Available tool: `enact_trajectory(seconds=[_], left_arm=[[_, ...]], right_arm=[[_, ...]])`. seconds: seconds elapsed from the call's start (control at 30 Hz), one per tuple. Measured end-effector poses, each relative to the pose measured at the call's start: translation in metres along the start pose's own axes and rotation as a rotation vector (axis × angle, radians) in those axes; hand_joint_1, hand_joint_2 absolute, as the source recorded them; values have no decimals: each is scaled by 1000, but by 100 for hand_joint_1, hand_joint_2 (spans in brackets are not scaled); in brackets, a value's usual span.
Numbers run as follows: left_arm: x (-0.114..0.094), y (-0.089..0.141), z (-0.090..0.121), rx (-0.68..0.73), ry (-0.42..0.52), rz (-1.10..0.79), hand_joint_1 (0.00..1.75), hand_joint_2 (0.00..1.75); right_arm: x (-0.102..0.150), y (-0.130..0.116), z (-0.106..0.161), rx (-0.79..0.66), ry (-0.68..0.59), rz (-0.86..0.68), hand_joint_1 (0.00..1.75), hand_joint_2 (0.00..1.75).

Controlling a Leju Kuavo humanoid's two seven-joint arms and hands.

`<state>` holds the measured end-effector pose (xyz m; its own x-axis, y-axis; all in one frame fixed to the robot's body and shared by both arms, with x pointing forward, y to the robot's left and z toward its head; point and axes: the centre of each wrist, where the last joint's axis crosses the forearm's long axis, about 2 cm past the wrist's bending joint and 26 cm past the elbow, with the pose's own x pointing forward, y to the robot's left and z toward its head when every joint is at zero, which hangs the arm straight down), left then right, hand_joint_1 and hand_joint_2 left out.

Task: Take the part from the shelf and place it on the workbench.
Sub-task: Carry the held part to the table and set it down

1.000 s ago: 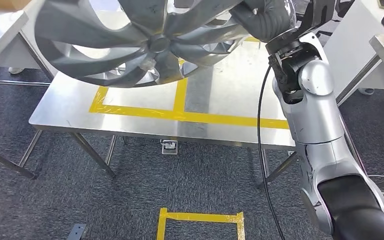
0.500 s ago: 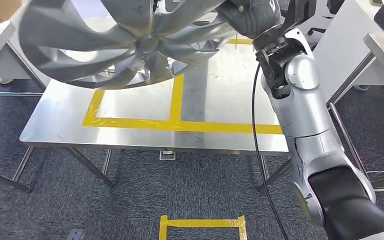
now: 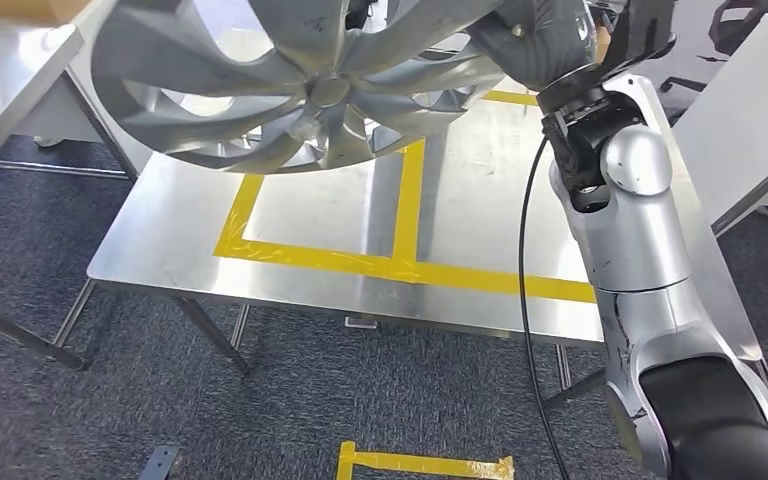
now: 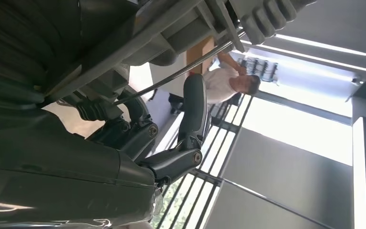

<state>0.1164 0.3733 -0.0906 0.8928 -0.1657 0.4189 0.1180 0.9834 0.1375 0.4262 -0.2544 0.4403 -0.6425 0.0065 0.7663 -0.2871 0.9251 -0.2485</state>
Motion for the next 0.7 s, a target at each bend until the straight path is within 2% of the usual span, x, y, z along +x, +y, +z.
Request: enact_trajectory(seconds=[0.27, 0.47, 0.7], left_arm=[[7, -4, -1, -9, -20, 2, 0, 175], [0, 0, 0, -2, -6, -6, 0, 175], [0, 2, 0, 2, -9, -8, 0, 175]], right_arm=[[15, -2, -9, 3, -44, 10, 175, 175], [0, 2, -1, 7, -6, -3, 175, 175], [6, 2, -5, 5, -26, 2, 175, 175]])
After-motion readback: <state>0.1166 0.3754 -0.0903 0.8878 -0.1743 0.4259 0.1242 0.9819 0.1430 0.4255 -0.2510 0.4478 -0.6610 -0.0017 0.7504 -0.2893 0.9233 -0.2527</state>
